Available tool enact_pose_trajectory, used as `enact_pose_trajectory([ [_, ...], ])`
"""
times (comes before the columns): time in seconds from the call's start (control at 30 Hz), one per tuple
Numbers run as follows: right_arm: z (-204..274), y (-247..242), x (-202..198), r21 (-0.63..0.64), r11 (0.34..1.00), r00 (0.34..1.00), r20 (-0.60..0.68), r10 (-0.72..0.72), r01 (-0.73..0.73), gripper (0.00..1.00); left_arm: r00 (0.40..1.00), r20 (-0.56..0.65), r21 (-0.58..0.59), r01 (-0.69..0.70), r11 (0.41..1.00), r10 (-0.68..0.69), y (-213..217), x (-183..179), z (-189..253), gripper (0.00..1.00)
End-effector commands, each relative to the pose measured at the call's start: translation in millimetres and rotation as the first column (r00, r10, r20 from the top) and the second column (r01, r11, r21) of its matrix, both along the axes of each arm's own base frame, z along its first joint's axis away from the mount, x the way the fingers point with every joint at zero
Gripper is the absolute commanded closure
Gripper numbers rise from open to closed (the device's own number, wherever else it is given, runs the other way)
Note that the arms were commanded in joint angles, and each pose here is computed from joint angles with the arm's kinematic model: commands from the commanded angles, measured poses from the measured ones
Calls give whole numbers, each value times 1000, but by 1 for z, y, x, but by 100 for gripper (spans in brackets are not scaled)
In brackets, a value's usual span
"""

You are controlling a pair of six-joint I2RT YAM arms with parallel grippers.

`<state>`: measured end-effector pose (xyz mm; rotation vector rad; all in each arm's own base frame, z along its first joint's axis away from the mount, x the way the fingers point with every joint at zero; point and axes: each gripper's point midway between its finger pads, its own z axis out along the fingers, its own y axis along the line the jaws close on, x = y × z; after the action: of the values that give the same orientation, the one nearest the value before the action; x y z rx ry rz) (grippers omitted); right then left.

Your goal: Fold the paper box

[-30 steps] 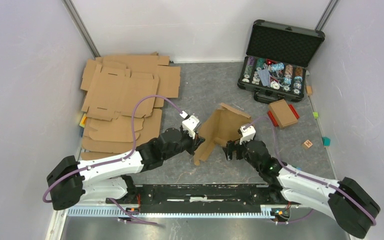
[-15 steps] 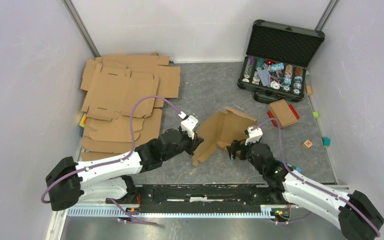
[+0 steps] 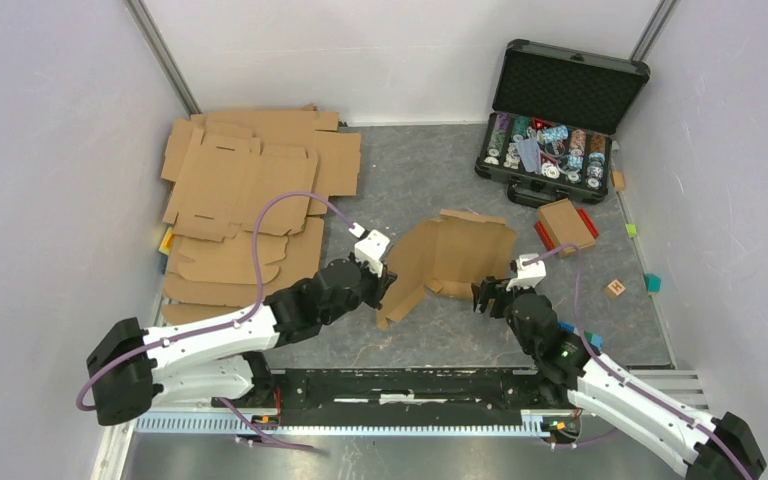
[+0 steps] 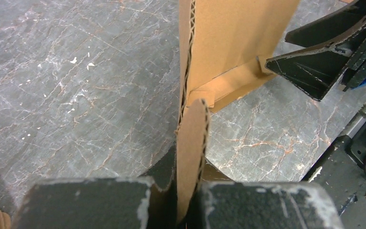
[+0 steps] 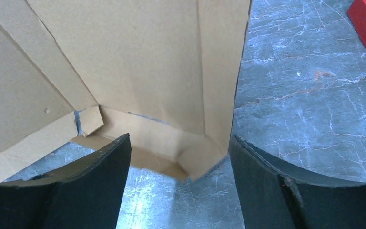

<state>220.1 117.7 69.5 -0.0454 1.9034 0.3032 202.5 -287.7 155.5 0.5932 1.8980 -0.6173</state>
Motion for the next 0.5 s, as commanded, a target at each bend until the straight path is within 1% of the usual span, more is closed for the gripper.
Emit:
enact_pose_trajectory([
  [0.0,8,3,3,-26,999,998,55,34,-33,26,996,67,2,-54,999,53,10,9,21,98],
  [0.1,11,4,6,-53,998,997,66,42,-38,36,995,82,1,-53,999,53,12,9,24,98],
  [0.2,10,-2,10,-101,995,998,56,10,-5,38,995,88,-2,-42,999,42,11,8,25,98],
  [0.23,11,-2,12,-114,993,998,57,12,-5,35,996,88,0,-32,999,32,10,7,25,98],
  [0.27,13,-2,13,-125,992,998,55,8,-1,30,996,90,0,-25,1000,25,9,7,25,98],
  [0.3,13,-2,15,-143,990,999,53,8,0,19,996,92,0,-19,1000,19,7,7,25,97],
  [0.33,14,-3,16,-158,987,999,51,4,4,15,996,91,3,-15,1000,15,7,7,24,97],
  [0.37,14,-5,17,-171,985,999,45,-5,13,15,996,92,5,-11,1000,11,6,7,24,97],
  [0.47,14,-2,21,-165,986,999,44,16,-8,17,996,91,13,2,1000,-3,2,7,23,97],
])
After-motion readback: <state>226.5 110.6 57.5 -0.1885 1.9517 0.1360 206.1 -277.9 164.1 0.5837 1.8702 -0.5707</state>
